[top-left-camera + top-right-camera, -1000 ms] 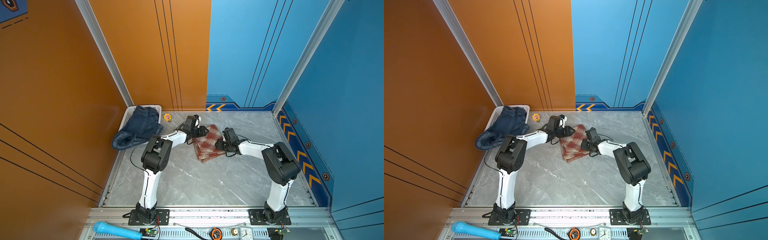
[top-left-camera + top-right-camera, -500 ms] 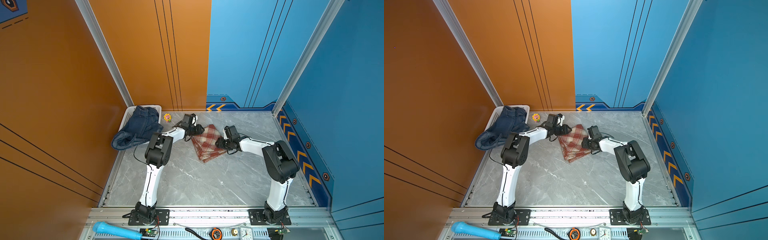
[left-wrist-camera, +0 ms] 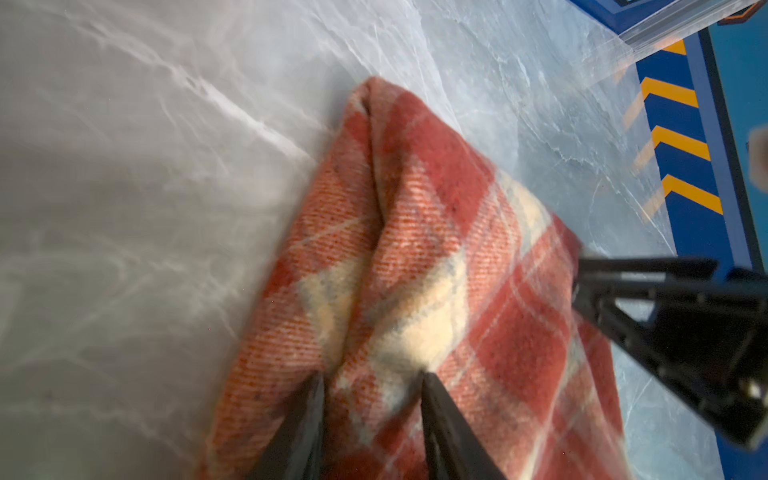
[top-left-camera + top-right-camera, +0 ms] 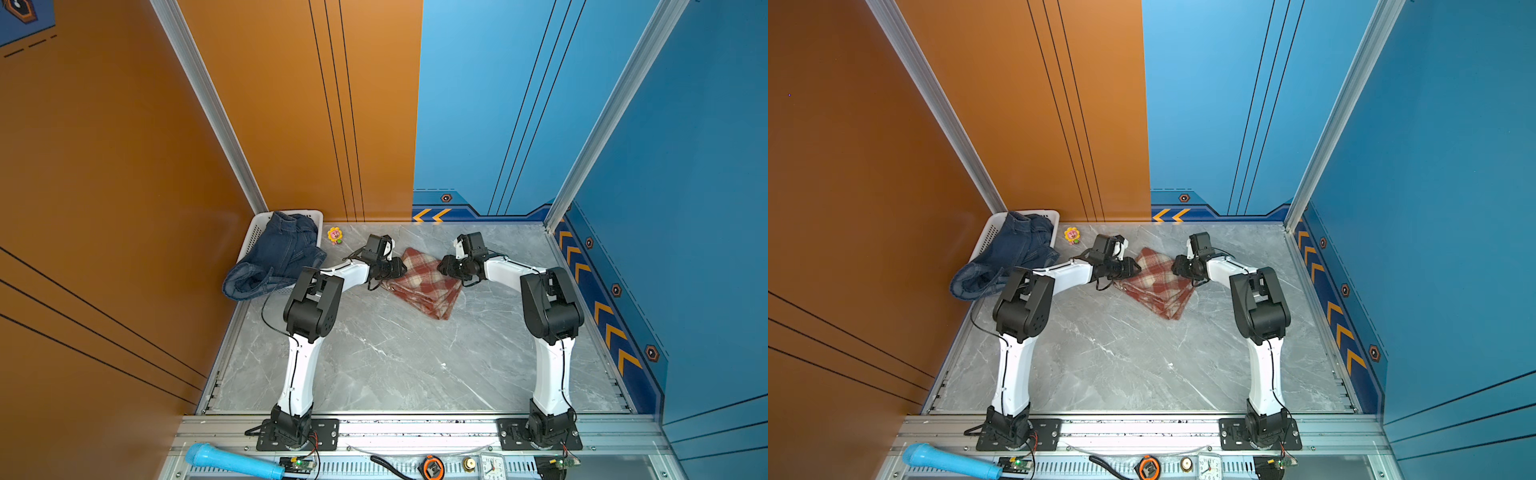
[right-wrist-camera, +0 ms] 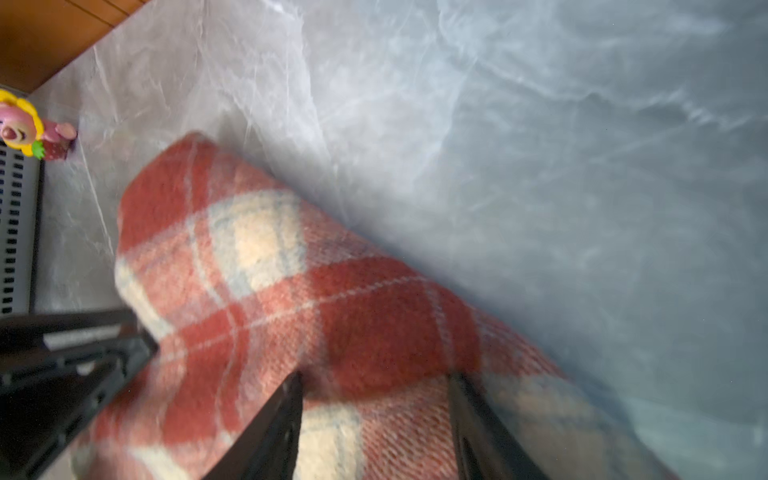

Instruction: Fold and stack the skirts

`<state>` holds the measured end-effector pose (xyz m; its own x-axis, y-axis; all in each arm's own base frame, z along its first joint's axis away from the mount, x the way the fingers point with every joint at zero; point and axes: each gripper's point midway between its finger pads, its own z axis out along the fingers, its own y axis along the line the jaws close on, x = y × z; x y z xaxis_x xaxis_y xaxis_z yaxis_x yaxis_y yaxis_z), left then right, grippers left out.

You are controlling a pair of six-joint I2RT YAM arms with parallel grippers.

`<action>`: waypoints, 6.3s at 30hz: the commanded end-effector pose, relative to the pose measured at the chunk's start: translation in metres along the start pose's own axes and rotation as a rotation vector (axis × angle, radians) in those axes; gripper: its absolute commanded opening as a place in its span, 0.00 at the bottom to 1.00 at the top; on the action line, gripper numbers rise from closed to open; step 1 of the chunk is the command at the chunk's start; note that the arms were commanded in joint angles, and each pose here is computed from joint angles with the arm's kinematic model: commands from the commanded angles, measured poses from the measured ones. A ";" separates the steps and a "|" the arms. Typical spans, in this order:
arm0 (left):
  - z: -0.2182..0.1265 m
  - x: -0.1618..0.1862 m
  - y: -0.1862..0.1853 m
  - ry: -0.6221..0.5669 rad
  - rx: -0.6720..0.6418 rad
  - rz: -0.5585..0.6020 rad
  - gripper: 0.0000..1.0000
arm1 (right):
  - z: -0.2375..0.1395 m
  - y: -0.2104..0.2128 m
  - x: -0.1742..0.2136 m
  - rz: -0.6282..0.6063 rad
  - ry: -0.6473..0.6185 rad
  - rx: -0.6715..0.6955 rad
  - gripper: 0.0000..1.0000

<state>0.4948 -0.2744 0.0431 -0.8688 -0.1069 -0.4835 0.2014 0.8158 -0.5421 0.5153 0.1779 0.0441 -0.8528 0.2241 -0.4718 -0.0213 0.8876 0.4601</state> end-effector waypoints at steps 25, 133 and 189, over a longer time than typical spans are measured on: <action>-0.068 0.018 -0.105 -0.038 0.053 0.335 0.59 | -0.183 0.005 0.037 0.508 -0.348 -0.026 0.76; -0.101 -0.028 -0.129 -0.185 0.205 0.253 0.62 | -0.088 -0.230 -0.072 1.036 -0.402 0.023 0.00; -0.303 -0.085 0.065 -0.277 -0.757 0.046 0.98 | -0.167 0.047 0.017 -0.354 -0.398 0.135 0.98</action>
<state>0.4592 -0.0821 0.2387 -0.7038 -0.0970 -0.7038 -0.0993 0.9943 -0.0378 0.4221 0.1325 0.1957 -0.5253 0.1778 -0.8321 -0.0366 0.9723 0.2308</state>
